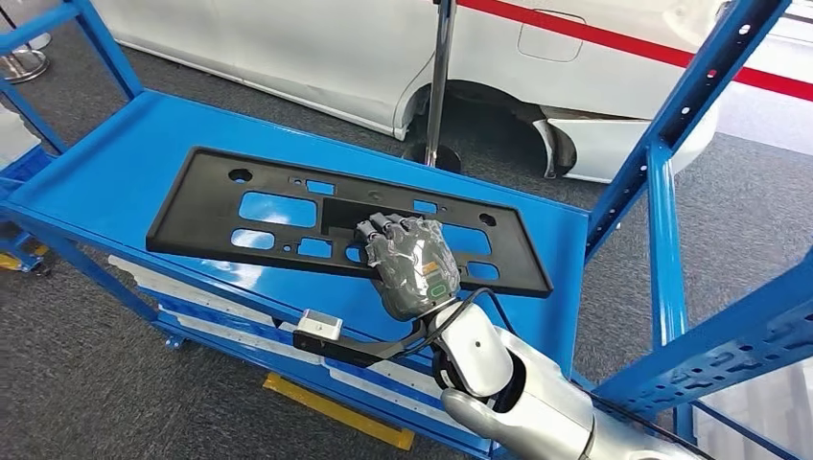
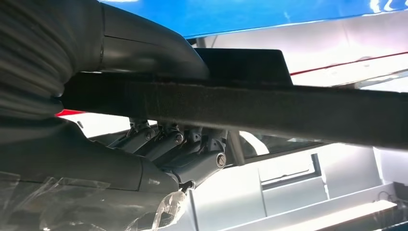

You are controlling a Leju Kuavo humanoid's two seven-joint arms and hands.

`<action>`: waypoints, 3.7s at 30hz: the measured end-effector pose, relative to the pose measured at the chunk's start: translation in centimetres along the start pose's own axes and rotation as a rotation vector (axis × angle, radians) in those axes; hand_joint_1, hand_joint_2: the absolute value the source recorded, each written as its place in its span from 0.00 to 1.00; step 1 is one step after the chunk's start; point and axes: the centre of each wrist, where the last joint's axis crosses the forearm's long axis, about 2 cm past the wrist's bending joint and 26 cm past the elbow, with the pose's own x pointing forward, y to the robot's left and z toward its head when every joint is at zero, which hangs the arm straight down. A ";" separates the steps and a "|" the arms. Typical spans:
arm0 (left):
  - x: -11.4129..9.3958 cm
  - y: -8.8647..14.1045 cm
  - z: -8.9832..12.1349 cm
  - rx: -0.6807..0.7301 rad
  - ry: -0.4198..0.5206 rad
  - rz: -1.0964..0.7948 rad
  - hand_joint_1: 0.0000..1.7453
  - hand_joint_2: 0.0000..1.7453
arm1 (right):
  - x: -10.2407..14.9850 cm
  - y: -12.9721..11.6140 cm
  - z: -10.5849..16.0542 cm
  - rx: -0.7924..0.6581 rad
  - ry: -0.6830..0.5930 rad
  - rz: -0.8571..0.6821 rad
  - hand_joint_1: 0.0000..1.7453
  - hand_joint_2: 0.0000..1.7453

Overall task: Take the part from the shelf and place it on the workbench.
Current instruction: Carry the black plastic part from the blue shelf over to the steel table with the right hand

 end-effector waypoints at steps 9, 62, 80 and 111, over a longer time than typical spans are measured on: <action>0.1 0.0 0.0 0.000 0.004 -0.012 0.00 1.00 | 0.3 0.2 0.1 -0.005 -0.005 -0.016 1.00 1.00; -0.1 0.2 0.0 -0.031 -0.009 -0.031 0.00 1.00 | 0.1 0.3 0.3 -0.016 -0.035 -0.027 1.00 1.00; -0.1 0.3 0.0 -0.031 -0.008 -0.034 0.00 1.00 | 0.2 0.6 0.5 -0.010 -0.025 -0.034 1.00 1.00; 0.1 0.4 -0.1 -0.029 -0.006 -0.047 0.00 1.00 | -0.2 0.3 0.3 -0.017 -0.027 -0.021 1.00 1.00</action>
